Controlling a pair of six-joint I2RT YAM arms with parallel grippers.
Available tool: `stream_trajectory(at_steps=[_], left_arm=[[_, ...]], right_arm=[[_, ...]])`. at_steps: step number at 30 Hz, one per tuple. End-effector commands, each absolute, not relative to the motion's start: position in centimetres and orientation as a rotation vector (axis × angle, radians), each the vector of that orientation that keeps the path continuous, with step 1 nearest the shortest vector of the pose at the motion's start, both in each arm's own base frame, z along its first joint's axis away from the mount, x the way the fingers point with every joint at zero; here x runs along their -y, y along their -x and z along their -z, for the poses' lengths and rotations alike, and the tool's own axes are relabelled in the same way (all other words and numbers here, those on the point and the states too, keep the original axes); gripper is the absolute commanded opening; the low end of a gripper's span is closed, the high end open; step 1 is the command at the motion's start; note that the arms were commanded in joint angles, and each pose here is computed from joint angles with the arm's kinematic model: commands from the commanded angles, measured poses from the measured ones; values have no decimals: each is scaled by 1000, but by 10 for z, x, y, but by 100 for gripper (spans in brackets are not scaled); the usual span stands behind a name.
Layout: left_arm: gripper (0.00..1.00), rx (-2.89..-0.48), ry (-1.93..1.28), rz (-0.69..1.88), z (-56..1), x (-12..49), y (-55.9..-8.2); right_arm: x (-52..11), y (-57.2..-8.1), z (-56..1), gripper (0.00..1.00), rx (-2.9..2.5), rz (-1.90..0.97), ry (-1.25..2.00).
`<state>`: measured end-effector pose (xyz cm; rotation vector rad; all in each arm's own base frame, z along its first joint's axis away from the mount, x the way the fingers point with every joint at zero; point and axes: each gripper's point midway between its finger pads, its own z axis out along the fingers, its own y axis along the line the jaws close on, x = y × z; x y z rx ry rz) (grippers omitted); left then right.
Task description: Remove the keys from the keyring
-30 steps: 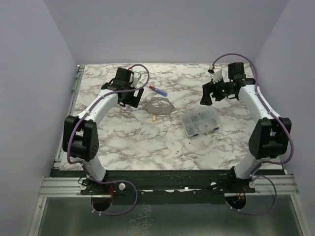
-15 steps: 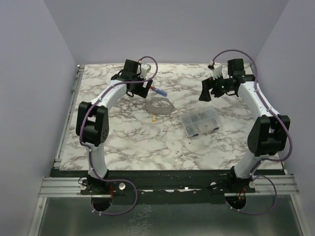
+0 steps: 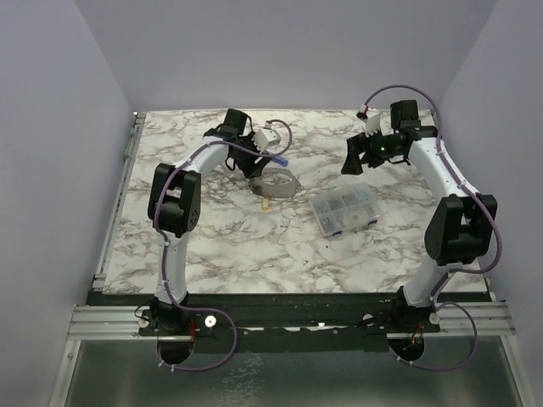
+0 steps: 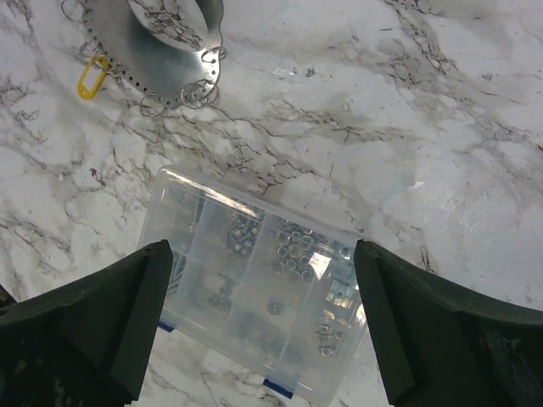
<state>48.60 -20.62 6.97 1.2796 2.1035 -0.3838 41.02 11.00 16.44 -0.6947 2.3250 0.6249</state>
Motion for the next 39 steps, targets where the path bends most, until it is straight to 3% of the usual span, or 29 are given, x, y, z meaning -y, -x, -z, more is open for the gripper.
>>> stream_trajectory(at_steps=[1,10,17,20,27,39], left_arm=[[66,-2007,-1458,440,-53,217,-486],[53,-2028,-1614,427,-38,205,-478],[12,-1978,-1706,438,-56,204,-465],[0,-1951,-1721,409,-68,204,-465],[0,-1827,-1768,341,-108,216,-459],[0,-1357,-1922,94,-191,236,-445]], right_arm=[[-112,-407,-167,100,-2331,-661,703],[-116,-404,-171,100,-2314,-685,710],[-142,-407,-194,100,-2138,-860,719],[-149,-413,-197,100,-2115,-919,701],[-162,-422,-198,100,-2079,-1024,669],[-185,-420,-220,100,-1901,-1091,807]])
